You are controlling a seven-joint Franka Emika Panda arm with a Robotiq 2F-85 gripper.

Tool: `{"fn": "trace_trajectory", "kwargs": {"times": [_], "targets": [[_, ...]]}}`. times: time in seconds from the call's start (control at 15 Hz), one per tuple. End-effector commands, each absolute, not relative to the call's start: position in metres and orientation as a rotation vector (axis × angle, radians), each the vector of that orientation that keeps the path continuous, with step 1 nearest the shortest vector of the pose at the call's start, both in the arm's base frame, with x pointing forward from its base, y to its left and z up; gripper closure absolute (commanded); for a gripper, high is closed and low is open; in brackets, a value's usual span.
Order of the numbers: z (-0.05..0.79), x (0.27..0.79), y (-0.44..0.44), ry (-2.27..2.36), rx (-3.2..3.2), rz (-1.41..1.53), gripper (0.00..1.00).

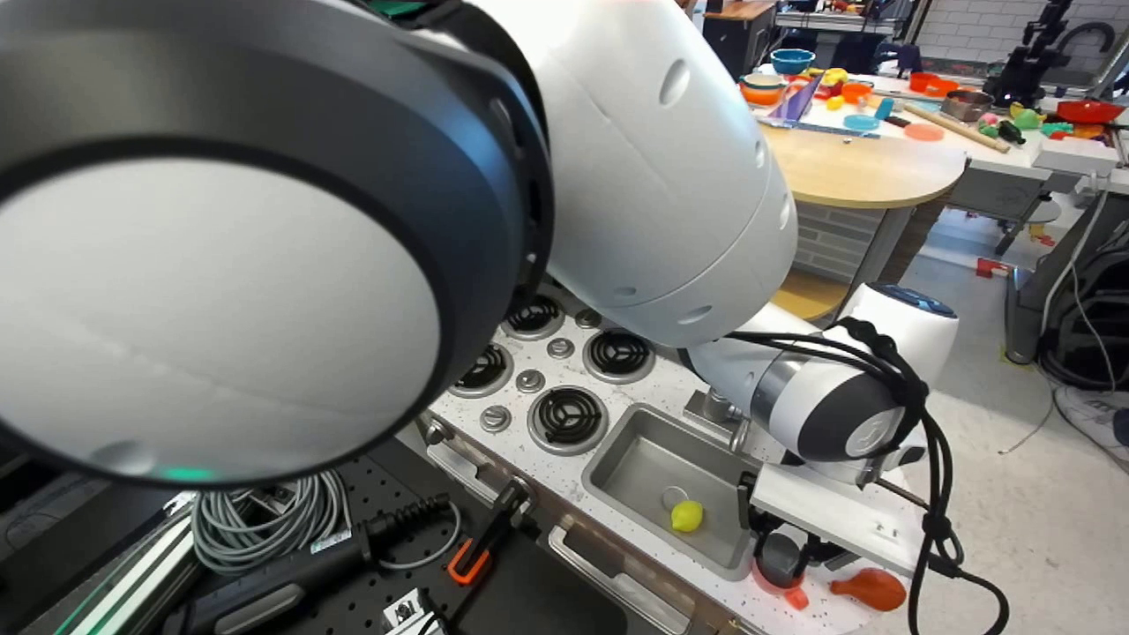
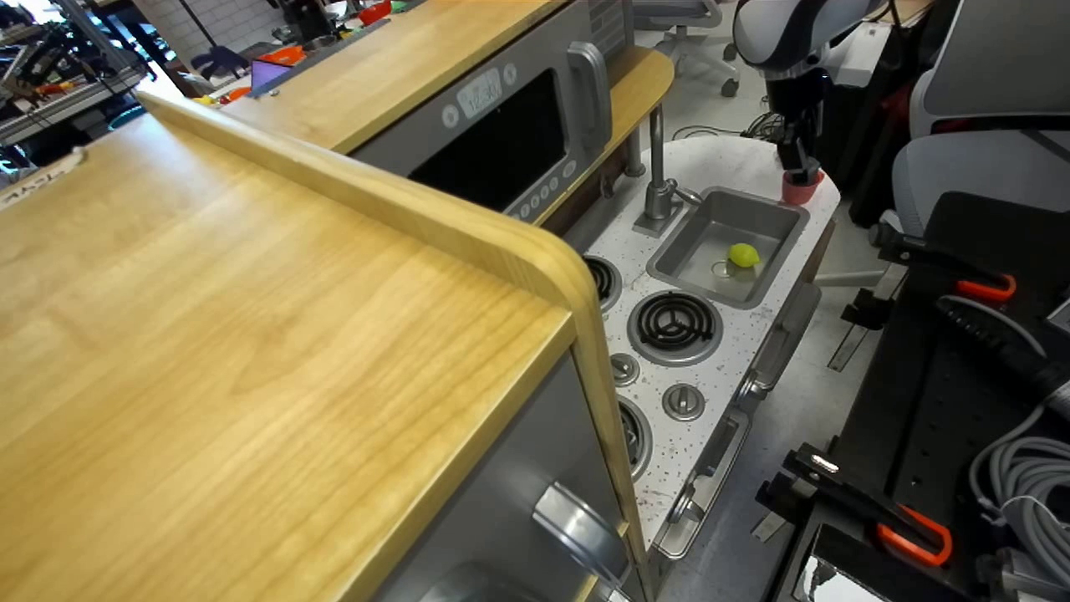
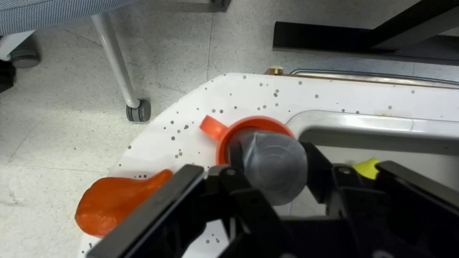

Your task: Put the grey thing on the stove

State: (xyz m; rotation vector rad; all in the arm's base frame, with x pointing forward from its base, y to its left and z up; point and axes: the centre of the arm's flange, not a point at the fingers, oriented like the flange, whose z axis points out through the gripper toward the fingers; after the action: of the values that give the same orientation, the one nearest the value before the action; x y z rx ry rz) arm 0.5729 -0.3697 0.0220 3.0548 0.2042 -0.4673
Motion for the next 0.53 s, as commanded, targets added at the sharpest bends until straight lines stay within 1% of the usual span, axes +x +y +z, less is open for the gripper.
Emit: {"fn": "trace_trajectory", "kwargs": {"times": [0.0,0.47], "targets": [[0.060,0.556,-0.354,0.197,3.050,-0.507,0.81],[0.101,0.540,-0.311,0.268,3.044,-0.492,0.81]]}}
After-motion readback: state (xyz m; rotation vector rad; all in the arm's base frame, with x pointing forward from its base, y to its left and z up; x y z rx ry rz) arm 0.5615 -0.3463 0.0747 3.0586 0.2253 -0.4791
